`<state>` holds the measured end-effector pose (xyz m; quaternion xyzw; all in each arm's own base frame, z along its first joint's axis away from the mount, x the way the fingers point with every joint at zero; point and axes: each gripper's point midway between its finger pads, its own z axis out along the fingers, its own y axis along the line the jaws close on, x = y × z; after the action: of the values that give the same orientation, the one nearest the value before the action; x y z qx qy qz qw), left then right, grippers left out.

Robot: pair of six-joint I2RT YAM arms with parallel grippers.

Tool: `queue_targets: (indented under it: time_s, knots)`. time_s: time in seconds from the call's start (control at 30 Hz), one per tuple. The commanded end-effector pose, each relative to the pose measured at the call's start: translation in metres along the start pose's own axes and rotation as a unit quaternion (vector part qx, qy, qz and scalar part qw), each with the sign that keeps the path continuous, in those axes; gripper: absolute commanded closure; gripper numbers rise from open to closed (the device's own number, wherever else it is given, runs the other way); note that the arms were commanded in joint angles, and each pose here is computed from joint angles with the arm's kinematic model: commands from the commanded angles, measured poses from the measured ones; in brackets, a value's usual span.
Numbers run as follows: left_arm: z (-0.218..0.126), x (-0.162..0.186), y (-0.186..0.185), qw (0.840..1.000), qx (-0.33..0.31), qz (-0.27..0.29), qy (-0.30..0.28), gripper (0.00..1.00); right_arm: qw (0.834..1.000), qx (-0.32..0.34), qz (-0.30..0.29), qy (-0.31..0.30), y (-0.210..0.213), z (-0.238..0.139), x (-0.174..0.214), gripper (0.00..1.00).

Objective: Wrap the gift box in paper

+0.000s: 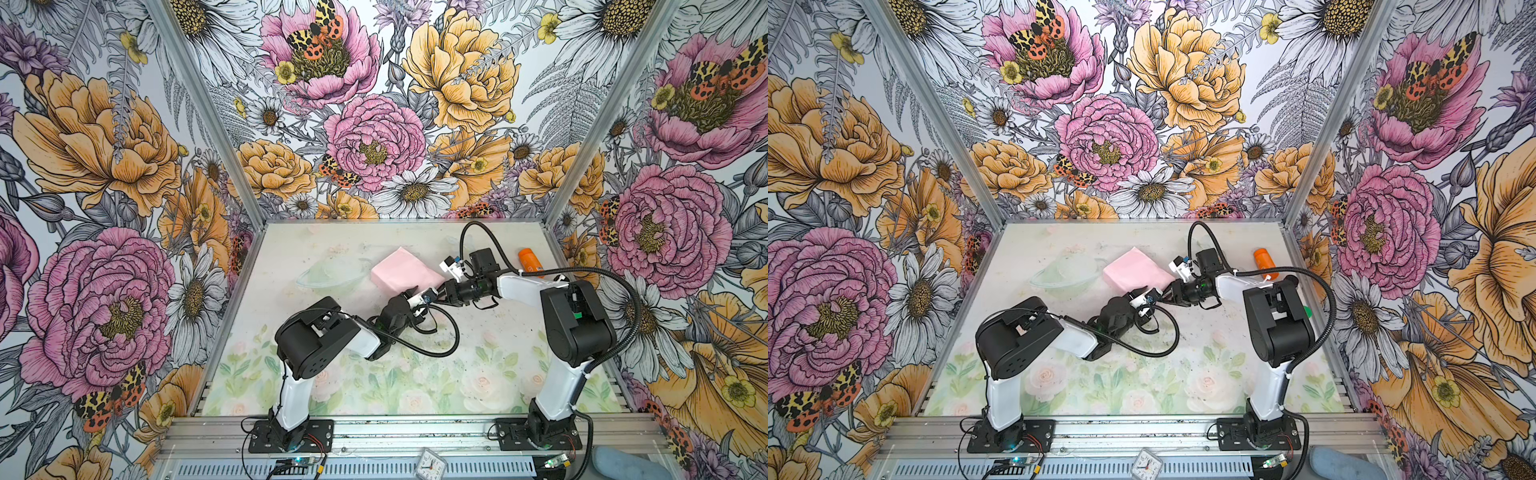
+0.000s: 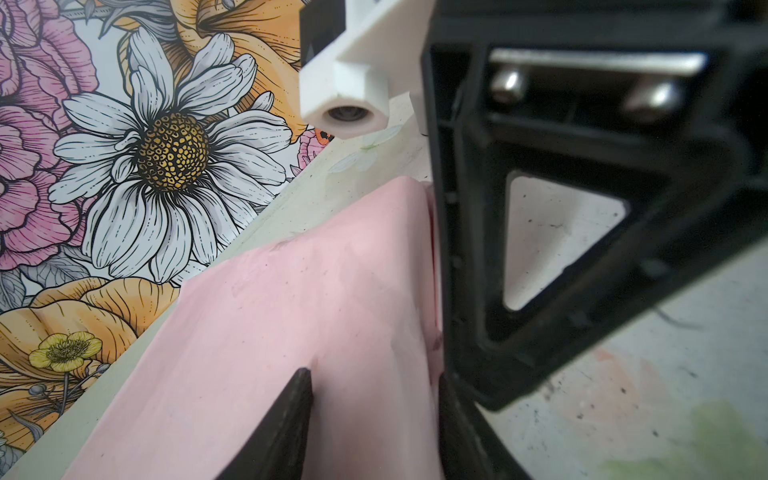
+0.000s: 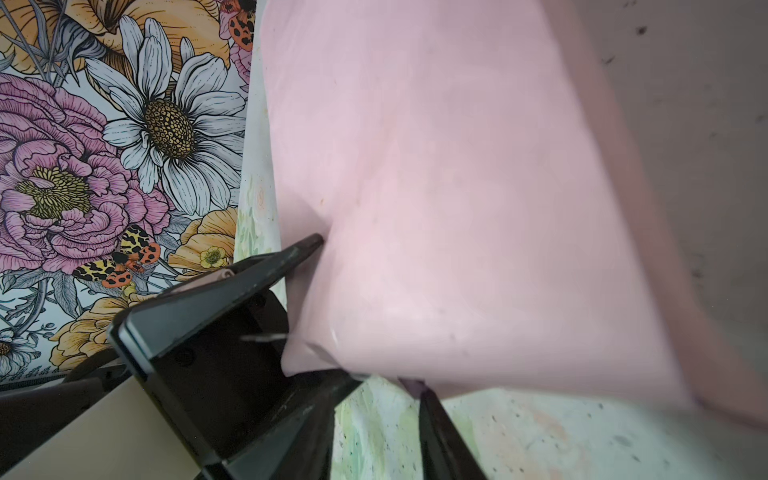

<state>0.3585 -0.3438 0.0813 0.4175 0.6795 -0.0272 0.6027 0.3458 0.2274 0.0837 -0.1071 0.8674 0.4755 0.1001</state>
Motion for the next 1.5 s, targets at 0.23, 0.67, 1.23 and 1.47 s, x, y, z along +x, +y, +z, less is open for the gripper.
queue_targets:
  time_s: [0.23, 0.67, 1.23, 1.47]
  knots:
    - [-0.024, 0.114, -0.077, 0.975, 0.133, 0.006, 0.175, 0.52, 0.999, 0.026, -0.003, -0.026, -0.001, -0.022, 0.007, 0.57]
    - [-0.022, 0.115, -0.078, 0.975, 0.135, 0.008, 0.177, 0.52, 0.996, 0.08, 0.008, -0.042, -0.012, -0.029, 0.023, 0.72]
    - [-0.023, 0.117, -0.078, 0.974, 0.136, 0.007, 0.179, 0.52, 0.998, 0.02, -0.028, -0.054, 0.022, -0.003, 0.004, 0.94]
    - [-0.023, 0.117, -0.079, 0.974, 0.136, 0.007, 0.179, 0.52, 0.997, 0.036, -0.032, -0.064, 0.017, 0.0, -0.006, 0.97]
